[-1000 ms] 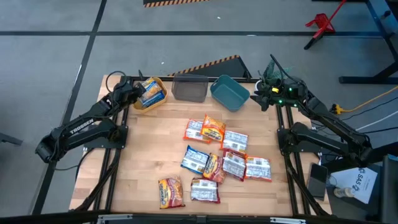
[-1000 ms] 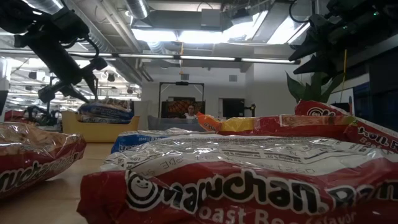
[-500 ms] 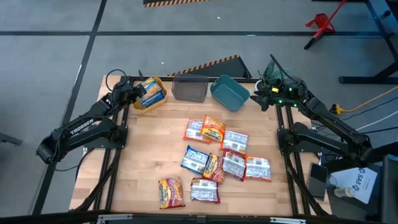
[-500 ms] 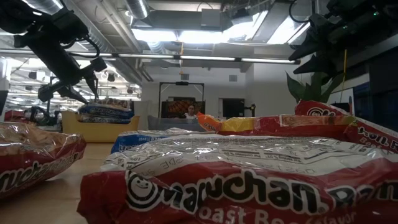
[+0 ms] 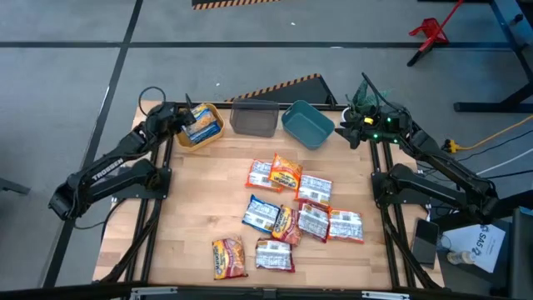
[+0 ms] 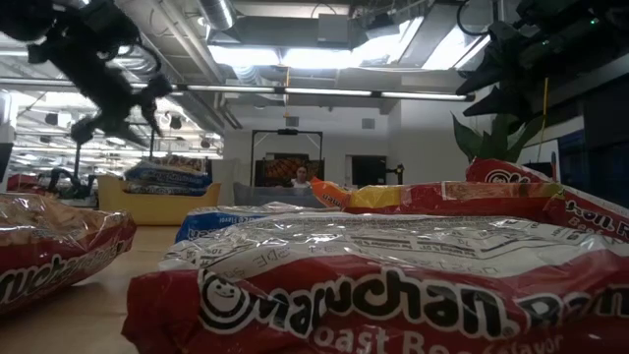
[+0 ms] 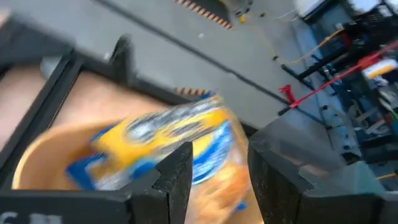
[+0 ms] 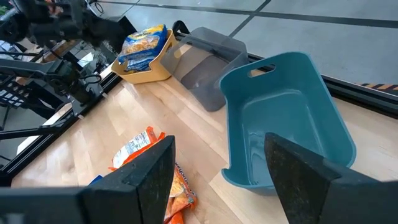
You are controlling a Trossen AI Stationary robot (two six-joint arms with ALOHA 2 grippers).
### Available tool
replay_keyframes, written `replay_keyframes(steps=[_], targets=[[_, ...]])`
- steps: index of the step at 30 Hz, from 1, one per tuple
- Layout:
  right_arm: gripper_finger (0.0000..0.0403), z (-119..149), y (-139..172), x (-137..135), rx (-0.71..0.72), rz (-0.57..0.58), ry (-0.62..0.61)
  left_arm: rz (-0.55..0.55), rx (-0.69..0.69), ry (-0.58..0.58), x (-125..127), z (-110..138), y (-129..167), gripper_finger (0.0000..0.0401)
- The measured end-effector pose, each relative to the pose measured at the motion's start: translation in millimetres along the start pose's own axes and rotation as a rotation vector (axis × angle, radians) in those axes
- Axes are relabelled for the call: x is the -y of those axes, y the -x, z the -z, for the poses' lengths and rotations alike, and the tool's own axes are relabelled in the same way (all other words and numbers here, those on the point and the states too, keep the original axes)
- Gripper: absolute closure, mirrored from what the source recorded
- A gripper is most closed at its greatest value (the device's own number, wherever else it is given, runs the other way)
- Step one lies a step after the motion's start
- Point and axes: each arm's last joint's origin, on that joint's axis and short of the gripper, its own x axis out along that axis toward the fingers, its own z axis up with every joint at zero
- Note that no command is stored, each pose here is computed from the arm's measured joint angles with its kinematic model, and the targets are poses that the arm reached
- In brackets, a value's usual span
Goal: Sort Maruchan noodles
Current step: Put the blue noodle pack into the yellow bin
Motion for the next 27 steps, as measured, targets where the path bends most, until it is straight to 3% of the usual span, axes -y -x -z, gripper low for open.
replay_keyframes(steps=[4, 9, 17, 27], targets=[[0.0169, 0.0, 0.0, 0.0, 0.0, 0.0, 0.0, 0.016, 0.058, -0.073, 13.4, -14.9, 8.5, 0.0256], [0.0169, 0.0, -0.1, 0.0, -0.001, 0.0, 0.0, 0.072, 0.067, -0.072, 25.3, -26.3, 16.7, 0.0256], [0.0169, 4.2, -18.9, -3.0, -0.103, -0.084, 0.032, 0.387, -0.05, -0.178, 54.6, -39.6, 34.7, 0.0257], [0.0169, 27.1, -79.3, -42.1, -0.272, -0.247, 0.247, 0.654, -0.173, -0.217, 76.2, -34.4, 50.3, 0.0257]])
